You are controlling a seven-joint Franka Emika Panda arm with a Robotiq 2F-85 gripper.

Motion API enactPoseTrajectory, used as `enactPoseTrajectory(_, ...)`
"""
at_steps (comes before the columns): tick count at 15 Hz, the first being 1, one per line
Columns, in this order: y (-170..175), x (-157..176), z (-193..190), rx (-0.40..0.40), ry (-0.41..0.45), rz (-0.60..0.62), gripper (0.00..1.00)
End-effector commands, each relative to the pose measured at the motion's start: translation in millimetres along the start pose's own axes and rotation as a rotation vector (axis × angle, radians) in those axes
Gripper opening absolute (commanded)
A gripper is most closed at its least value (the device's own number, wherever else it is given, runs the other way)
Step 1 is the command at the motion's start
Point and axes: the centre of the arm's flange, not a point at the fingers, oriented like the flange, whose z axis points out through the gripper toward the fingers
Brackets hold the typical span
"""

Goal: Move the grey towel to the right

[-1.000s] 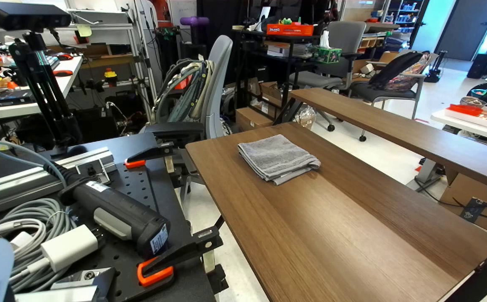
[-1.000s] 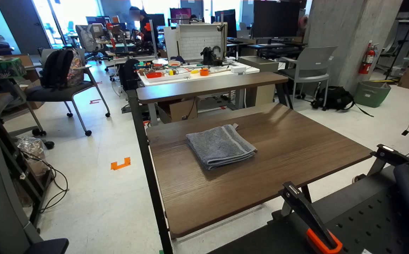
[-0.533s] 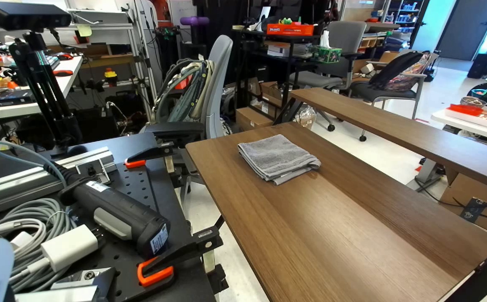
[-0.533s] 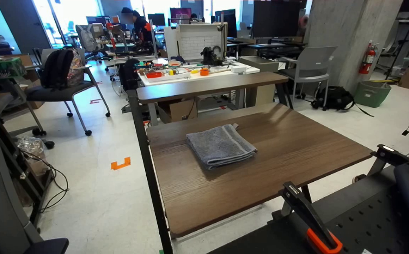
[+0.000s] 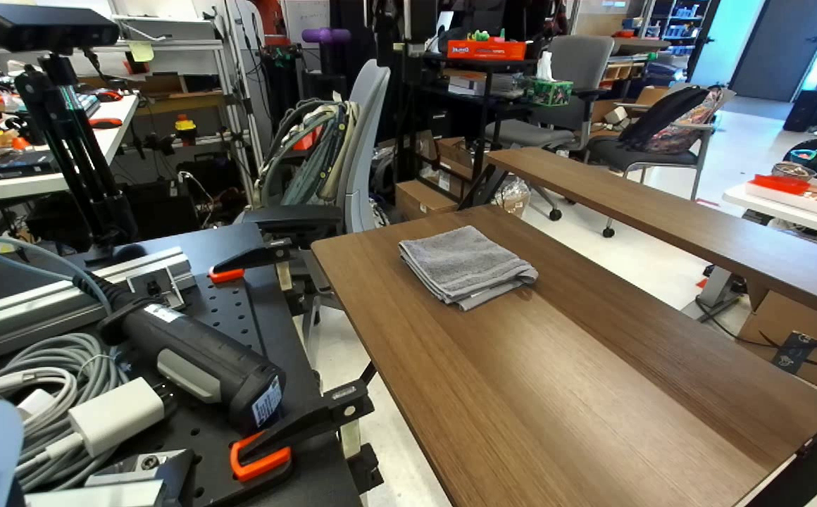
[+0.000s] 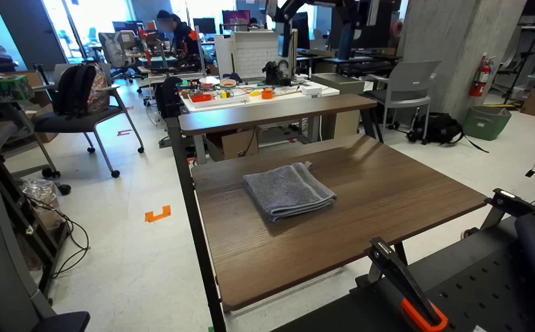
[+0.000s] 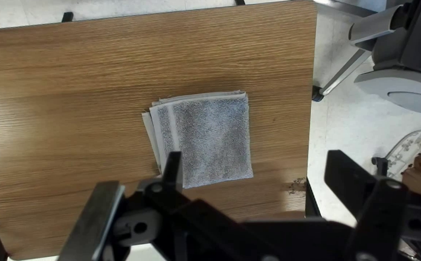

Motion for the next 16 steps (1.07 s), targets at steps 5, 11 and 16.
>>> enactPoseTrajectory(5, -2.0, 15.9, 22.0, 0.010, -0.015, 0.002, 1.00)
enactPoseTrajectory(11, 0.3, 51.6, 77.0, 0.006, -0.063, 0.013, 1.00)
enactPoseTrajectory(16, 9.5, 86.1, 130.6, 0.016, -0.029, 0.029, 1.00)
